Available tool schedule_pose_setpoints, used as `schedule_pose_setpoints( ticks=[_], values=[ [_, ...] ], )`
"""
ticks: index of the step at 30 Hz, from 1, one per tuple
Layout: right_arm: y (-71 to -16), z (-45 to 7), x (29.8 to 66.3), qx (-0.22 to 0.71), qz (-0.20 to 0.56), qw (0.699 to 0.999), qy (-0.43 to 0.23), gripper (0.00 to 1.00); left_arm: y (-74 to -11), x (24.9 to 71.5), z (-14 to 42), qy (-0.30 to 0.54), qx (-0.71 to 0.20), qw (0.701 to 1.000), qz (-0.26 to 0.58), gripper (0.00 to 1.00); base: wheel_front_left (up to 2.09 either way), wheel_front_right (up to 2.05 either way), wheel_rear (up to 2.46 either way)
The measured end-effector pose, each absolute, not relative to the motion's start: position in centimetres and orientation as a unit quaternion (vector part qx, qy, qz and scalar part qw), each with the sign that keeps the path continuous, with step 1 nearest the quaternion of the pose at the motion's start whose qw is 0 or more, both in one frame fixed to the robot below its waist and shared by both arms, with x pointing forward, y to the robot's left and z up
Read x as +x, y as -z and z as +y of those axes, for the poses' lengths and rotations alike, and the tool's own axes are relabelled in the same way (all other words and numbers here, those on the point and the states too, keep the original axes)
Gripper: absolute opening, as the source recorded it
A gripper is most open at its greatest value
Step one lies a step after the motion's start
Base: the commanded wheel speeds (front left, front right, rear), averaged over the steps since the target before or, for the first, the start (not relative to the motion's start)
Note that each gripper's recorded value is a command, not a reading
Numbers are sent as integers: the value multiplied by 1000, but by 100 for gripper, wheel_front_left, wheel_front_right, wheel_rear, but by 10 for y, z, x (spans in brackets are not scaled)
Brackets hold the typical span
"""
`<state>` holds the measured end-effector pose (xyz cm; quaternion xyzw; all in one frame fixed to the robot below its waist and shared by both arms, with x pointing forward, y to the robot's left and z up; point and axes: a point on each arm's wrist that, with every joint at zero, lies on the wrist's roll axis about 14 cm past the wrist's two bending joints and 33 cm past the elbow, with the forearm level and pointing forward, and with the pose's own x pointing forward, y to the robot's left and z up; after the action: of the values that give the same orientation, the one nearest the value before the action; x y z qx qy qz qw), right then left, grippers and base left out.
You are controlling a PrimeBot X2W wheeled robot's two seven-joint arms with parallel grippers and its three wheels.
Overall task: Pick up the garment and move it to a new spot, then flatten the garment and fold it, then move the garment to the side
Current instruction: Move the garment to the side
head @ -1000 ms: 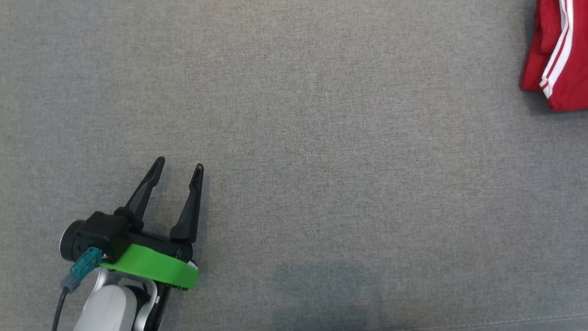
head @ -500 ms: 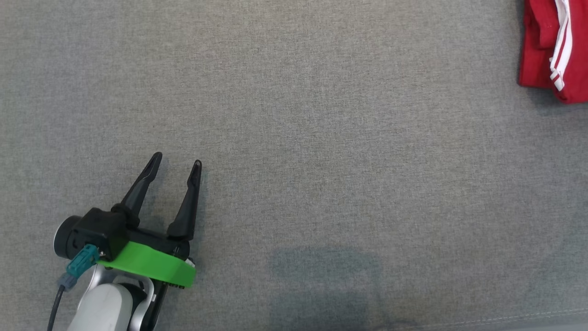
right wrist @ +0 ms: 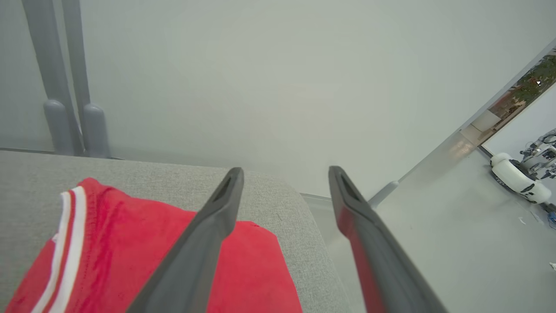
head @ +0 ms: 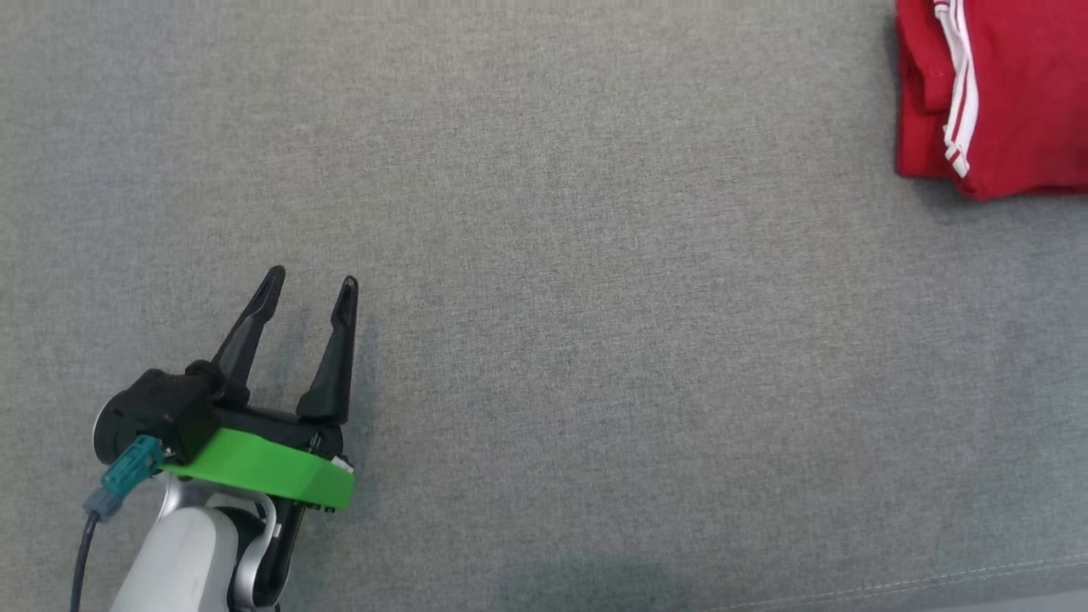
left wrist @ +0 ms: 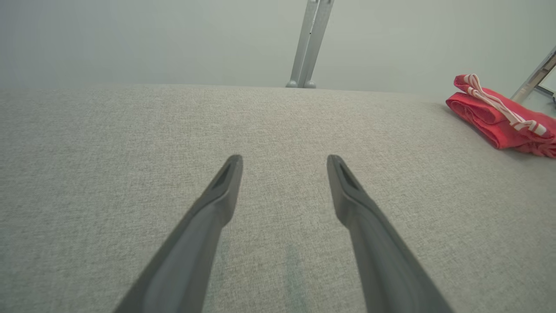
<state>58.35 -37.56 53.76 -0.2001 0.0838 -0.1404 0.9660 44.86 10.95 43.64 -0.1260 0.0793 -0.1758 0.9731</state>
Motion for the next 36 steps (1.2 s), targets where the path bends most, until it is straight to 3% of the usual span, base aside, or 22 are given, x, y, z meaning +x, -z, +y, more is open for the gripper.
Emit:
schedule_pose_setpoints(
  ticks=[10,21,36],
  values=[
    [-604,-303,582,-173,-39,983,50,100,-484,463,122,120,-165,979,3,100,0,0,0],
    [-628,-239,541,-90,-110,990,-15,100,-509,439,154,51,-169,984,-33,100,0,0,0],
    [-560,-142,466,19,-75,993,-90,100,-503,393,190,-2,-163,986,-28,100,0,0,0]
  ],
)
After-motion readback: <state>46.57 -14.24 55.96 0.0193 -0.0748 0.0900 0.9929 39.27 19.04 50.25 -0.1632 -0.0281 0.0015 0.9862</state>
